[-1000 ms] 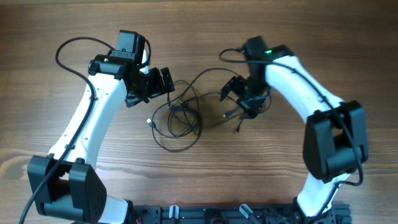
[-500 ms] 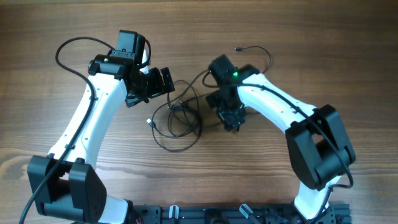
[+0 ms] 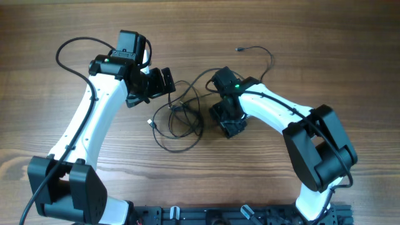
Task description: Untangle cables
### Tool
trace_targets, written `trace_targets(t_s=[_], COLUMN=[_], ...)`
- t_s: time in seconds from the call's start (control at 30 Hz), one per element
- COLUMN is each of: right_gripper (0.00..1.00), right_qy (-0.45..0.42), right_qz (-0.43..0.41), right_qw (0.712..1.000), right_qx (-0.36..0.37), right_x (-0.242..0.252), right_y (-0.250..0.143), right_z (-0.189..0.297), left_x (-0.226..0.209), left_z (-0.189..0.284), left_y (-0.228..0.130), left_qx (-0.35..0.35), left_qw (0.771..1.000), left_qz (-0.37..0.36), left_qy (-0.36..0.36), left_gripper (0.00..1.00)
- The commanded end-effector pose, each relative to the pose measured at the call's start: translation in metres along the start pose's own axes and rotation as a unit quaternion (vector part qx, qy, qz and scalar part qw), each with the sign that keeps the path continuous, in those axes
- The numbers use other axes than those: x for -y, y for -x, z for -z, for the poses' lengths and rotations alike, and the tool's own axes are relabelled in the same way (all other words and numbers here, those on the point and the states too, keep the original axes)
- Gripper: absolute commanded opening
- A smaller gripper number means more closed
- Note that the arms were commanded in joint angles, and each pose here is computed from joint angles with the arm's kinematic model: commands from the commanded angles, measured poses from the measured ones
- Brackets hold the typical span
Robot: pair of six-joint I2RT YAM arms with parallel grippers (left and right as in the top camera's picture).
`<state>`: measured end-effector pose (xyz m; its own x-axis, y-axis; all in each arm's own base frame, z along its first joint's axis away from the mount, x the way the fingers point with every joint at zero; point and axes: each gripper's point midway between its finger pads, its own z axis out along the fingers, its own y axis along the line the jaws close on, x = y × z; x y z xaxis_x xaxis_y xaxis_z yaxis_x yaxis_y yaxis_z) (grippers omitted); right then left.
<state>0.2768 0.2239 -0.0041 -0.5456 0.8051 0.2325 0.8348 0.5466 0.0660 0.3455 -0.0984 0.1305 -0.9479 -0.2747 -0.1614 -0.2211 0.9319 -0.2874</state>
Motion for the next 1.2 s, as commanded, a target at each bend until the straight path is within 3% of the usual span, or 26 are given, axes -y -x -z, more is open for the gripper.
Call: trace_targets(t_s=[0.0,0.27,0.37,0.47,0.6,0.67,0.8,0.87,1.0,1.17], right_gripper=[0.56,0.30,0.06,0.04,0.04,0.04,0.04,0.04,0.04,0.04], right_qy=[0.005,0.008,0.007,0.003,0.030,0.067,0.156,0.194,0.278,0.311], right_qz=[0.035,0.067,0.083,0.102,0.191,0.276,0.454,0.478,0.563,0.528], right_qw=[0.997,0.990,0.989,0.987,0.972,0.947,0.850,0.818,0.685,0.612], right_qx=[0.065,0.125,0.123,0.122,0.134,0.151,0.217,0.254,0.370,0.500], right_x=[-0.001,-0.005,-0.005,-0.004,-0.029,-0.057,-0.113,-0.131,-0.166,-0.166], right_y=[0.010,0.014,0.012,0.012,0.015,0.014,-0.001,-0.008,-0.033,-0.027], right_z=[-0.009,-0.009,-0.009,-0.009,0.012,0.043,0.138,0.181,0.297,0.386], left_x=[-0.001,-0.001,-0.001,-0.001,-0.001,-0.001,-0.001,-0.001,-0.001,-0.001], left_z=[-0.001,-0.001,-0.001,-0.001,-0.001,-0.001,-0.001,-0.001,-0.001,-0.001], left_y=[0.001,0.001,0.001,0.001,0.001,0.001,0.001,0.001,0.001,0.001], left_qx=[0.001,0.001,0.001,0.001,0.001,0.001,0.001,0.001,0.001,0.001], left_qw=[1.000,1.000,1.000,1.000,1.000,1.000,1.000,1.000,1.000,1.000], left_qz=[-0.002,-0.002,-0.002,-0.002,-0.002,-0.002,-0.002,-0.002,-0.002,-0.002], left_qy=[0.004,0.004,0.004,0.004,0.004,0.004,0.004,0.004,0.004,0.004], left_gripper=[1.00,1.00,1.00,1.00,1.00,1.00,1.00,1.00,1.00,1.00])
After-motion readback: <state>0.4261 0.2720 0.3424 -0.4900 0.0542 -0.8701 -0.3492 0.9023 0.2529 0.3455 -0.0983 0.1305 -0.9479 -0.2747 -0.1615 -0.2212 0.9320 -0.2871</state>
